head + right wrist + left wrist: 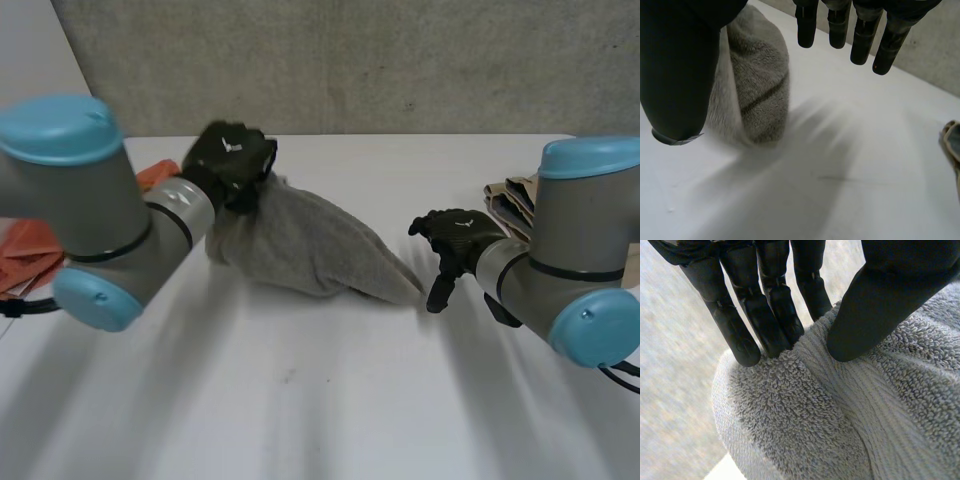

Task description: Fold the laundry.

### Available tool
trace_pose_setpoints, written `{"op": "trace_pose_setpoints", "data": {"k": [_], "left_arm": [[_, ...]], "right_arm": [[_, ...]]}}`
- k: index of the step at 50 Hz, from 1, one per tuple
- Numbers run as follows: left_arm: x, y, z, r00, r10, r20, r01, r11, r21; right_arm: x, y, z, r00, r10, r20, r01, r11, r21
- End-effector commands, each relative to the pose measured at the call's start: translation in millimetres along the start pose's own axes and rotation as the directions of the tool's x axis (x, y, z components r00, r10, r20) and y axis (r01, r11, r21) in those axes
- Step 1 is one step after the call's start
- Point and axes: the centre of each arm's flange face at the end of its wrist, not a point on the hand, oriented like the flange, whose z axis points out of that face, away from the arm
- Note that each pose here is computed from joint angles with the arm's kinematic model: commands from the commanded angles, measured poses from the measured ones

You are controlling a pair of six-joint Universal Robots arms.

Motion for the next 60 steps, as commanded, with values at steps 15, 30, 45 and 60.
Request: {"op": "trace_pose_setpoints", "data": {"k": [15, 30, 45, 60], "left_arm": [[-4.8, -57.2, -45.2, 1.000, 0.001, 0.018, -0.003, 0.993, 0.115], [-19.3, -83.5, -62.1, 0.988, -0.151, 0.039, 0.140, 0.971, 0.192], [-35.1, -55.0, -65.1, 0.944, -0.315, 0.099, 0.304, 0.946, 0.113], [-41.5, -20.7, 21.2, 0.960, -0.251, 0.121, 0.225, 0.955, 0.192]], "right_arm": [[-19.0, 21.8, 27.9, 0.940, 0.306, 0.150, -0.299, 0.952, -0.066], [-3.7, -30.1, 30.2, 0.962, 0.264, 0.072, -0.272, 0.952, 0.141], [42.7, -114.8, -70.3, 0.919, -0.325, -0.224, 0.376, 0.892, 0.251], [37.9, -129.5, -7.9, 0.884, -0.333, -0.327, 0.427, 0.860, 0.280]]}}
